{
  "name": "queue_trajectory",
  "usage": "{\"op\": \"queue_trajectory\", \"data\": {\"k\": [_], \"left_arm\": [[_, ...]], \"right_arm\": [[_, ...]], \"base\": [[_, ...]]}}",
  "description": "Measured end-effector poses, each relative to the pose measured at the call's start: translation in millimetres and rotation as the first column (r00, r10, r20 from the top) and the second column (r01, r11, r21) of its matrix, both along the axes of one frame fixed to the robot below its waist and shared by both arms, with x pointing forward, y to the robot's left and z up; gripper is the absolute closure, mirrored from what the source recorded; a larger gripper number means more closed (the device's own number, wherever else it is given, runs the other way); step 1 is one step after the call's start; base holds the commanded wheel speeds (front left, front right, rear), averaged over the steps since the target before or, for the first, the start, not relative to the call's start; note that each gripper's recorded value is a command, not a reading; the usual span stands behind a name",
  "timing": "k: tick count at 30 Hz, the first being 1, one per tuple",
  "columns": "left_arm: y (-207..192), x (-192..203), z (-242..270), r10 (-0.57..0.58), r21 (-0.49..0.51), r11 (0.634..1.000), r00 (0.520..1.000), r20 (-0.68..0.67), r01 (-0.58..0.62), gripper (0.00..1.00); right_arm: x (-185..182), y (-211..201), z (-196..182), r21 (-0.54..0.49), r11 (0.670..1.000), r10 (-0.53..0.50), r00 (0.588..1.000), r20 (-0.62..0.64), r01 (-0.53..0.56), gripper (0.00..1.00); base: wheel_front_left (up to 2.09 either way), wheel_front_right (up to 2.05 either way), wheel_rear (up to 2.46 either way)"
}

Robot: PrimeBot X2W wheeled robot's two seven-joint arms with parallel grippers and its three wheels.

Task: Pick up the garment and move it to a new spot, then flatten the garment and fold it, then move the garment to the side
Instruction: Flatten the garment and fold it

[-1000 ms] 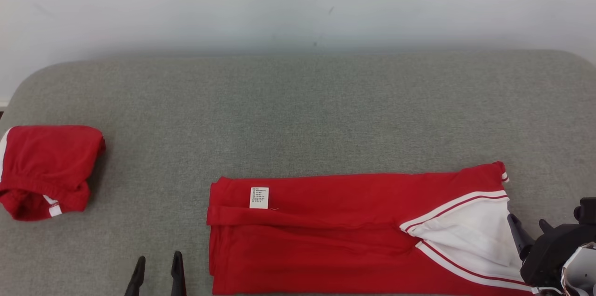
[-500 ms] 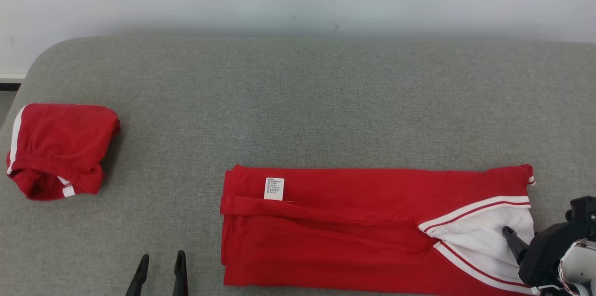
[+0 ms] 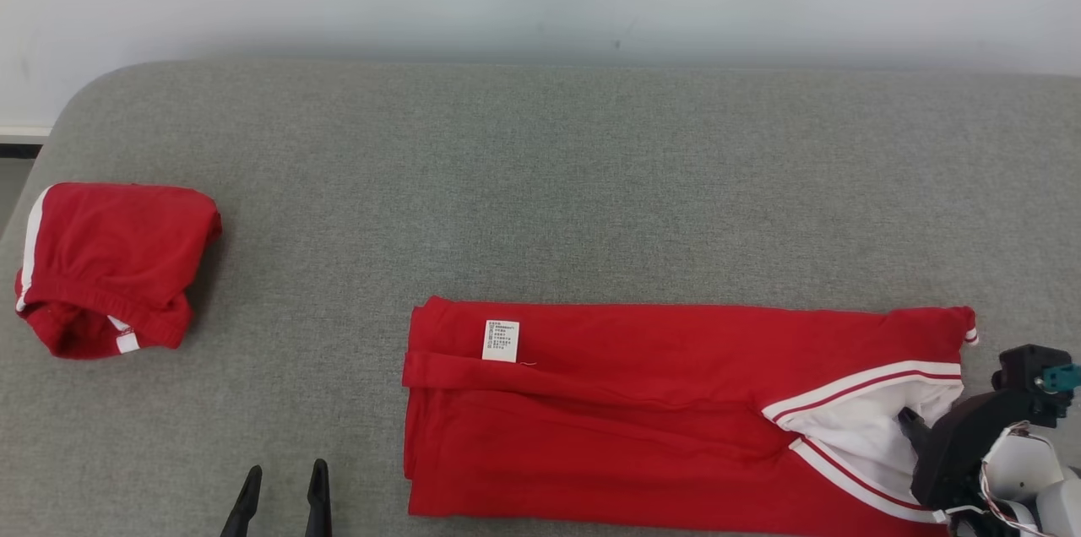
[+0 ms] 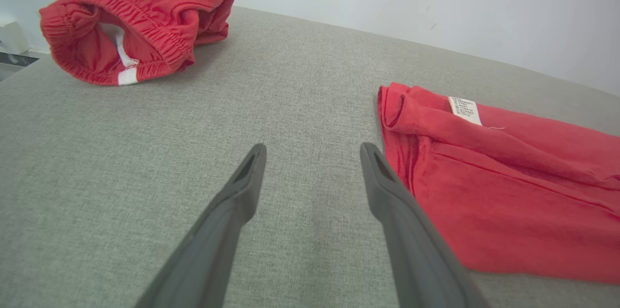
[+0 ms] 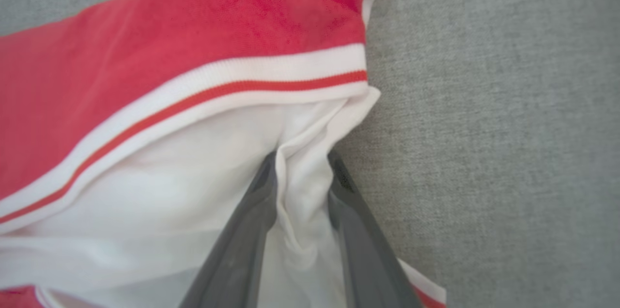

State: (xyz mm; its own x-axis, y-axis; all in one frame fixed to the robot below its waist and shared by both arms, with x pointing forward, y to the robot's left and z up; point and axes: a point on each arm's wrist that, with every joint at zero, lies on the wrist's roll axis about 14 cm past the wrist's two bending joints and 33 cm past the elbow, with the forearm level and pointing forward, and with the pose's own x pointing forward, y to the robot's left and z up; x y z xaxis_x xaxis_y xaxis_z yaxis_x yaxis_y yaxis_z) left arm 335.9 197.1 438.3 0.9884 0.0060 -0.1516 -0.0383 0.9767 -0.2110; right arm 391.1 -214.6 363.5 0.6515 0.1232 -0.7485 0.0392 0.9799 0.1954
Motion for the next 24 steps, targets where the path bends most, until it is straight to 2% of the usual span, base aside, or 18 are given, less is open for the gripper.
{"op": "queue_trajectory", "data": {"k": [1,2,8,13,18,24], "left_arm": [[0.6,0.0,-0.2,0.0,0.0,1.0,1.0,0.0,0.0,0.0],[1.4,-0.1,-0.3,0.002,0.001,1.0,1.0,0.0,-0.002,0.0],[4.8,-1.4,-2.8,0.01,0.002,1.0,1.0,-0.005,-0.01,0.0],[5.2,-0.3,-5.1,0.011,-0.002,1.0,1.0,-0.009,-0.011,0.0],[-0.5,6.0,-3.9,-0.009,-0.007,1.0,1.0,0.001,0.009,0.0],[-11.4,13.6,-2.1,-0.046,-0.016,0.999,0.999,0.014,0.046,0.0]], "right_arm": [[0.9,3.6,-0.4,0.006,1.0,0.005,1.0,0.0,-0.005,0.82],[2.2,6.4,-0.5,0.009,1.0,0.01,1.0,0.002,-0.01,1.0],[5.6,5.5,-1.1,0.01,1.0,0.004,1.0,0.017,-0.004,1.0],[8.8,-11.3,5.7,0.005,0.999,-0.054,0.996,0.066,0.054,1.0],[8.4,-53.2,21.3,-0.03,0.986,-0.16,0.978,0.132,0.165,1.0],[-5.0,-103.4,43.3,-0.069,0.952,-0.278,0.938,0.205,0.297,1.0]], "base": [[0.0,0.0,0.0],[0.0,0.0,0.0],[0.0,0.0,0.0],[0.0,0.0,0.0],[0.0,0.0,0.0],[0.0,0.0,0.0]]}}
